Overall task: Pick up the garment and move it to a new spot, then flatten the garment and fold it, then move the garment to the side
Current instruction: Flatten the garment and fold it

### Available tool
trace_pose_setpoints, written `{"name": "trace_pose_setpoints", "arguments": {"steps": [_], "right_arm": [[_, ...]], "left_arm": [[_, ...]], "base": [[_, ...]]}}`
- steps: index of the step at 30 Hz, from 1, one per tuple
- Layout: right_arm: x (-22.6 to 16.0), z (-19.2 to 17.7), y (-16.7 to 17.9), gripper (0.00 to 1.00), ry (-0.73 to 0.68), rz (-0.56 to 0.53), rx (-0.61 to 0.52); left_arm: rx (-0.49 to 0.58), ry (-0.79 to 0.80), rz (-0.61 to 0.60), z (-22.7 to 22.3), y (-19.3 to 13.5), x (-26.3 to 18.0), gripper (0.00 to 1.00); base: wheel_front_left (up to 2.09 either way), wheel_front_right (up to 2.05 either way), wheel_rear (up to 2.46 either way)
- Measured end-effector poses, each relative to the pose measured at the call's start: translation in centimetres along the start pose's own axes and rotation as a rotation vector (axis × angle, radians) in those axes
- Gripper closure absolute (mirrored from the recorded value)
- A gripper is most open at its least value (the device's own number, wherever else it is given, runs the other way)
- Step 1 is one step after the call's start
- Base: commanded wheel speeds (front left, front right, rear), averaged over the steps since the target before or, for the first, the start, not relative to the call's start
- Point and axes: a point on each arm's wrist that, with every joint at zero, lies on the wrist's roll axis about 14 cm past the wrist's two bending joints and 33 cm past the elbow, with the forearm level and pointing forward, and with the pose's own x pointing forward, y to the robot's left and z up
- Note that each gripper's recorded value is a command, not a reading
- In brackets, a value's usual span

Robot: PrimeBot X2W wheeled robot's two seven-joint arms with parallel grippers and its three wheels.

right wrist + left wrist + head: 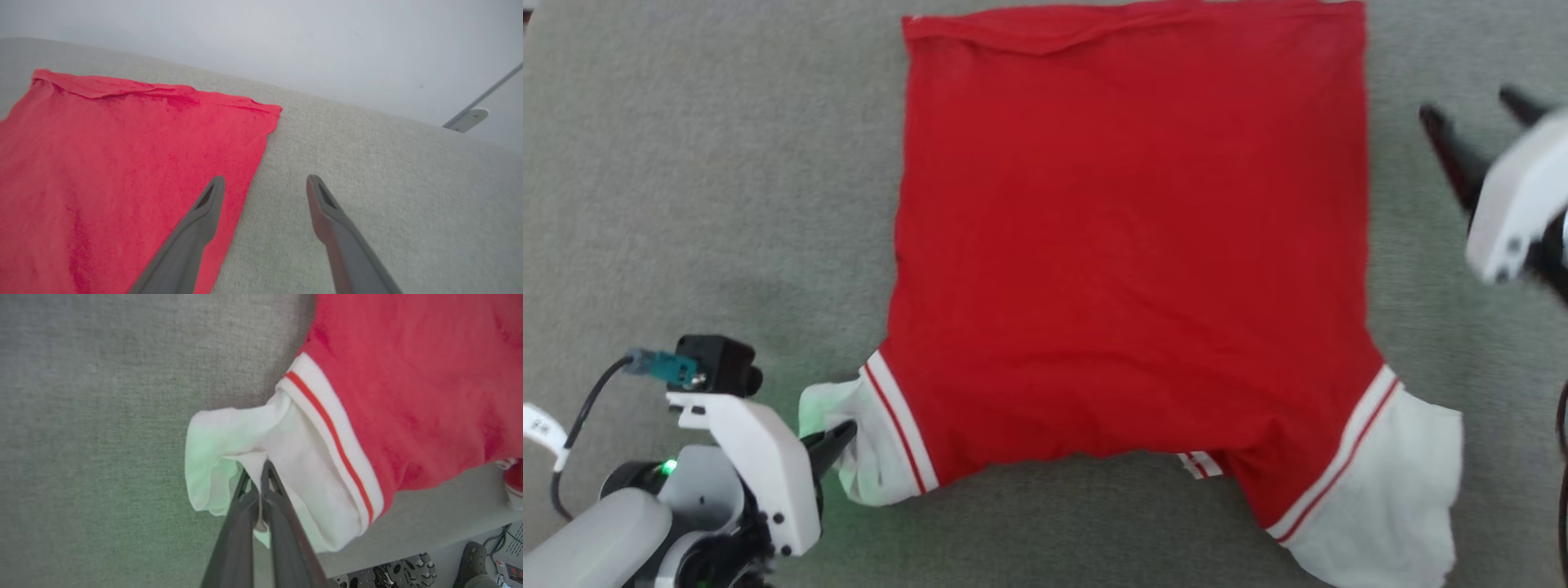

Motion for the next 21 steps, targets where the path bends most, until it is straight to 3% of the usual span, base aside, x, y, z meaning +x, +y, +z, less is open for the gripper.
{"name": "trace_pose_setpoints", "arguments": {"steps": [9,15,21], "right_arm": [[8.2,0.5,-1.0,0.00,0.128,-0.015,-0.006],[12.6,-3.2,-0.3,0.00,0.383,-0.001,0.068],[14.5,-5.4,1.0,0.00,0.533,0.028,0.148]], "left_arm": [[-0.022,0.000,-0.001,-0.1,0.5,0.8,1.00],[-0.053,0.008,-0.002,-0.5,1.0,1.4,1.00],[-0.081,0.012,0.005,-0.8,1.5,1.6,1.00]], "base": [[0.00,0.00,0.00],[0.00,0.00,0.00],[0.00,0.00,0.00]]}}
